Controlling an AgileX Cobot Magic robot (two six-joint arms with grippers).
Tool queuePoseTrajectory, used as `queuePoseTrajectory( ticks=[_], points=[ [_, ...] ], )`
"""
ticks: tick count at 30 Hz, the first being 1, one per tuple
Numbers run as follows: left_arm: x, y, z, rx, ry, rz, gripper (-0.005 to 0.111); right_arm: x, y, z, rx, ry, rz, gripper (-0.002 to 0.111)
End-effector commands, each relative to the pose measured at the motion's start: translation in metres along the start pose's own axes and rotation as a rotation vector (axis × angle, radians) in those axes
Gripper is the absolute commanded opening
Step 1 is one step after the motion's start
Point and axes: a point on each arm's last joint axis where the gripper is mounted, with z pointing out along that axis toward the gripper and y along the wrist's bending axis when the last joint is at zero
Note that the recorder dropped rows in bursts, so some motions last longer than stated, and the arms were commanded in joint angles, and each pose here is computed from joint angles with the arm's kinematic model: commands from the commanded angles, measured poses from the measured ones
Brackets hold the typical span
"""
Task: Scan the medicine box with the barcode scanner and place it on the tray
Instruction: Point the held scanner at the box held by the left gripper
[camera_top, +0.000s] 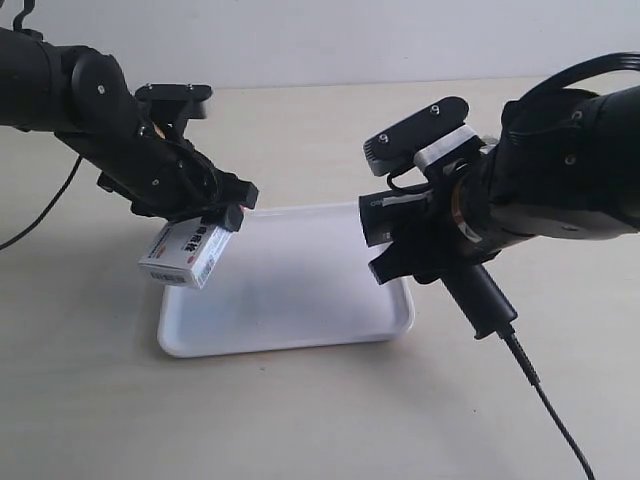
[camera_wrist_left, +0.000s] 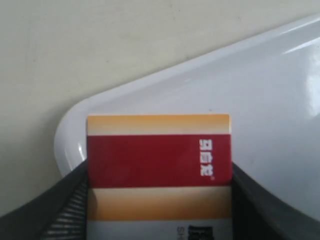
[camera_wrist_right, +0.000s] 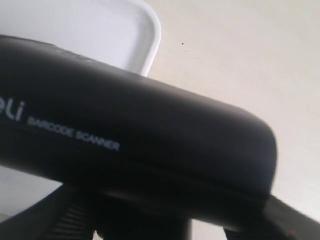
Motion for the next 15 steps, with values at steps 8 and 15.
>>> queuePoseTrajectory(
  ticks=[8, 15],
  points=[
    [-0.007, -0.001, -0.001, -0.007, -0.052, 0.001, 0.000, -0.001, 0.011, 0.005, -0.010, -0.009, -0.030, 0.000],
    [-0.006, 0.001, 0.008, -0.019, -0.058, 0.013, 0.000, -0.003, 0.005, -0.001, 0.035, -0.025, -0.022, 0.000]
  ],
)
